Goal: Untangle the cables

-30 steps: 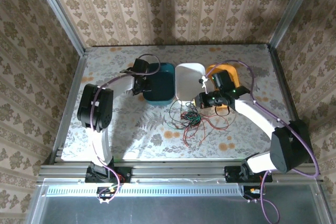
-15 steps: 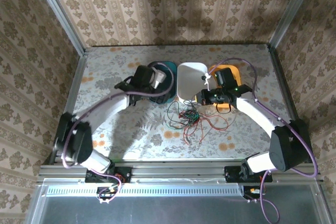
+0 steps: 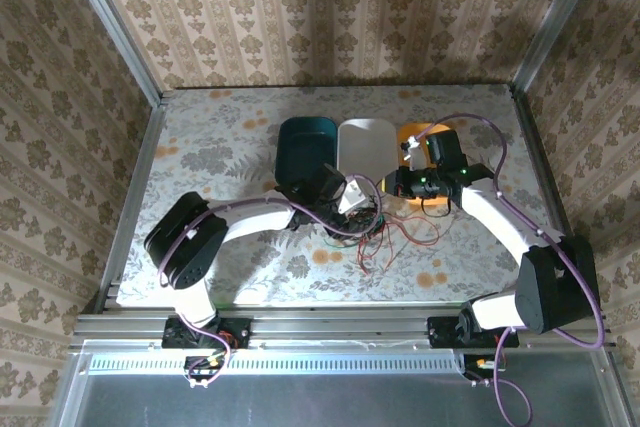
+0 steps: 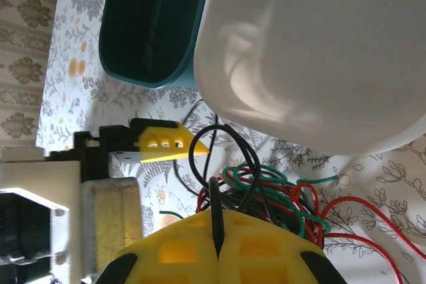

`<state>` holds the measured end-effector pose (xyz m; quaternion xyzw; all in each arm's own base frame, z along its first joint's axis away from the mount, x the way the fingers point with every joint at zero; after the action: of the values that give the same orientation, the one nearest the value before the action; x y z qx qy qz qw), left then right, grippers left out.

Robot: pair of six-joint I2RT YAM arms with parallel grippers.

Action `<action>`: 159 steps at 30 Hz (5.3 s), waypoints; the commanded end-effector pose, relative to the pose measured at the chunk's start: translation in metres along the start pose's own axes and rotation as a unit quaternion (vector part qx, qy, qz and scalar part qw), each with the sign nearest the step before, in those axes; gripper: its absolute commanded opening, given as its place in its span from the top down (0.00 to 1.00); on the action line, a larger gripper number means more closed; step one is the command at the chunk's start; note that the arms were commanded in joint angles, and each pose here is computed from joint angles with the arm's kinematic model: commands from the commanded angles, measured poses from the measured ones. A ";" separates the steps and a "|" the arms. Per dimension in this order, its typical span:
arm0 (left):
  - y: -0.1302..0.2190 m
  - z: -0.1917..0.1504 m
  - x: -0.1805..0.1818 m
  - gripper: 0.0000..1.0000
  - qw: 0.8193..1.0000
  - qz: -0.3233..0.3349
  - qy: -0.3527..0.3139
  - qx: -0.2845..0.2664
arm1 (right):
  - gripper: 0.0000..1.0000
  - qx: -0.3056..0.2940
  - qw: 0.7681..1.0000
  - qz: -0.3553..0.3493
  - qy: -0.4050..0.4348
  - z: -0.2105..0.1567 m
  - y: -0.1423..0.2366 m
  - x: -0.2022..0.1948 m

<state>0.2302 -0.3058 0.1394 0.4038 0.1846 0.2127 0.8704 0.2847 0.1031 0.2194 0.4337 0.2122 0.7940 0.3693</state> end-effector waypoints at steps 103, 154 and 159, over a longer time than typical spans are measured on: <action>0.030 -0.027 0.035 1.00 0.990 0.001 0.118 -0.080 | 1.00 -0.403 0.852 -0.313 0.121 0.118 0.200 0.038; 0.040 -0.028 0.030 1.00 0.992 -0.037 0.078 -0.094 | 0.49 -0.011 0.998 0.003 0.067 0.035 -0.022 0.030; 0.046 -0.028 0.028 1.00 0.991 -0.042 0.067 -0.111 | 0.52 0.076 0.991 0.046 0.098 0.034 -0.064 0.052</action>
<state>0.2310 -0.2482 0.1398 0.3096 0.2594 0.2378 0.8833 0.3200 0.1667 0.2221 0.3859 0.2644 0.8095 0.3549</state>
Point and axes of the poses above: each hand's point on the last joint's axis, 136 mm out from that joint toward the fingers, its own y axis back along the fingers, its own x axis along the line the jaws close on, z = x × y, the point moved 10 cm from there along y, back along the fingers, and after that the axes turned 10 degrees about y, right-handed, at the moved point
